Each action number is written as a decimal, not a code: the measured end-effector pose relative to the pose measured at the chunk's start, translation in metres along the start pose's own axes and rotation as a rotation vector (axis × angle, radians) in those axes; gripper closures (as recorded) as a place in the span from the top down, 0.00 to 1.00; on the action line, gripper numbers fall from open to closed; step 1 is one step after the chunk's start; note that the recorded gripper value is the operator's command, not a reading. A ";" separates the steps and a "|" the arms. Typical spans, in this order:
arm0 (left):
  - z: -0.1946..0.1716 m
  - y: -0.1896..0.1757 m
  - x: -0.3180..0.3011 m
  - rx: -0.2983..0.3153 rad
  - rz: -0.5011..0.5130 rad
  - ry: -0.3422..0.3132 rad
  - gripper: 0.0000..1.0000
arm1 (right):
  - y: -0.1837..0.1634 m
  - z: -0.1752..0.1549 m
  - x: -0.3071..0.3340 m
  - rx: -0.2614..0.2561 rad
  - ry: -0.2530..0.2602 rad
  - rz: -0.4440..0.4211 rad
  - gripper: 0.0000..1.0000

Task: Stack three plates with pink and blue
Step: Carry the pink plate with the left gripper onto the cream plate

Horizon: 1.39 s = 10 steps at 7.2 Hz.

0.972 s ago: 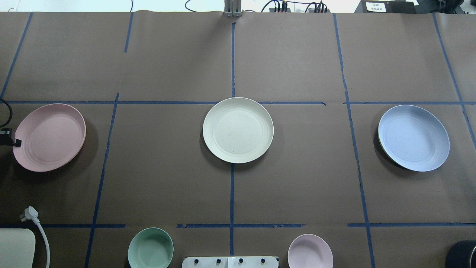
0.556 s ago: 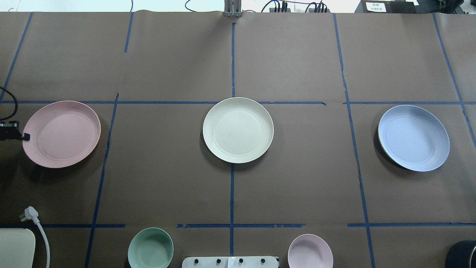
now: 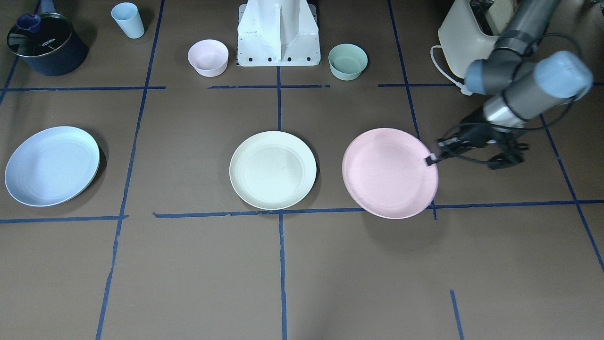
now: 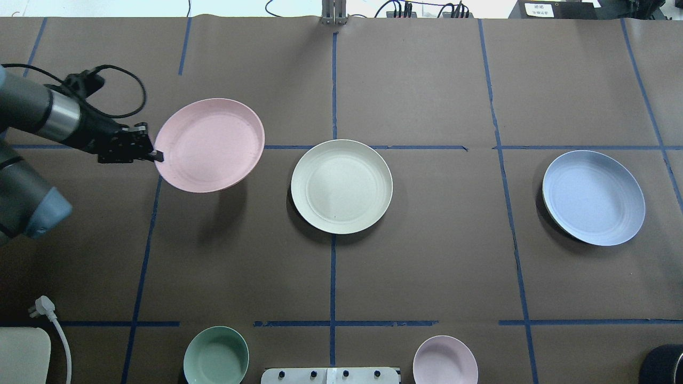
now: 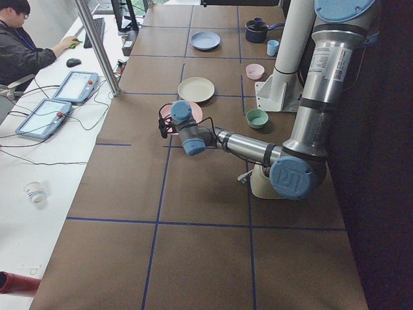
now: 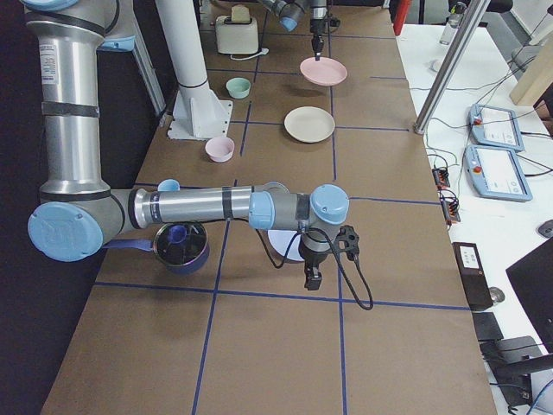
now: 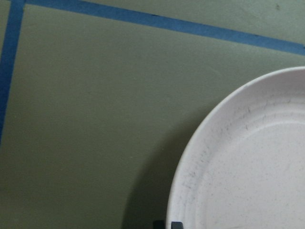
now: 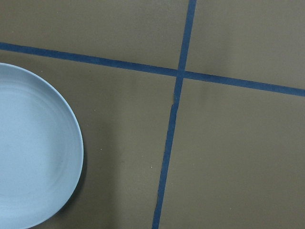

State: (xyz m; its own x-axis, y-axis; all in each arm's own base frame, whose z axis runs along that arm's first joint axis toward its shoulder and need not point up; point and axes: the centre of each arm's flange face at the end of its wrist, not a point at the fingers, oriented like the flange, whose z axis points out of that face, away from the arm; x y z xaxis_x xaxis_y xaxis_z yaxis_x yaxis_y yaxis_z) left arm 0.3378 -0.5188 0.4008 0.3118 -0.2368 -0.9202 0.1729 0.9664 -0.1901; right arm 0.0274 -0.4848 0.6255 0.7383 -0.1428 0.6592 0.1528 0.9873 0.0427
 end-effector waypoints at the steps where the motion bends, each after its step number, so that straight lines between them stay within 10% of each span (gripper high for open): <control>1: 0.032 0.020 0.052 0.003 0.022 -0.012 0.00 | 0.000 0.000 0.000 -0.001 0.000 0.001 1.00; 6: 0.122 0.105 0.170 -0.009 0.105 -0.037 0.00 | 0.000 0.001 0.001 -0.003 0.000 0.002 1.00; 8: 0.132 0.102 0.170 0.002 0.104 -0.052 1.00 | 0.000 0.001 0.001 -0.002 0.000 0.002 1.00; 10: 0.132 0.099 0.163 0.003 0.151 -0.059 1.00 | 0.000 0.000 0.000 -0.001 0.001 0.001 1.00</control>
State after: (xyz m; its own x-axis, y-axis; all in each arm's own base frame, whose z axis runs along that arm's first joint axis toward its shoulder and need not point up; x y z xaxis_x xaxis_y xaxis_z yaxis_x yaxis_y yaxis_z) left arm 0.5291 -0.4747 0.2771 0.3892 -0.0947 -0.9163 0.1226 0.9912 -0.0504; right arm 0.0274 -0.4847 0.6259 0.7388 -0.1420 0.6588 0.1529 0.9874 0.0413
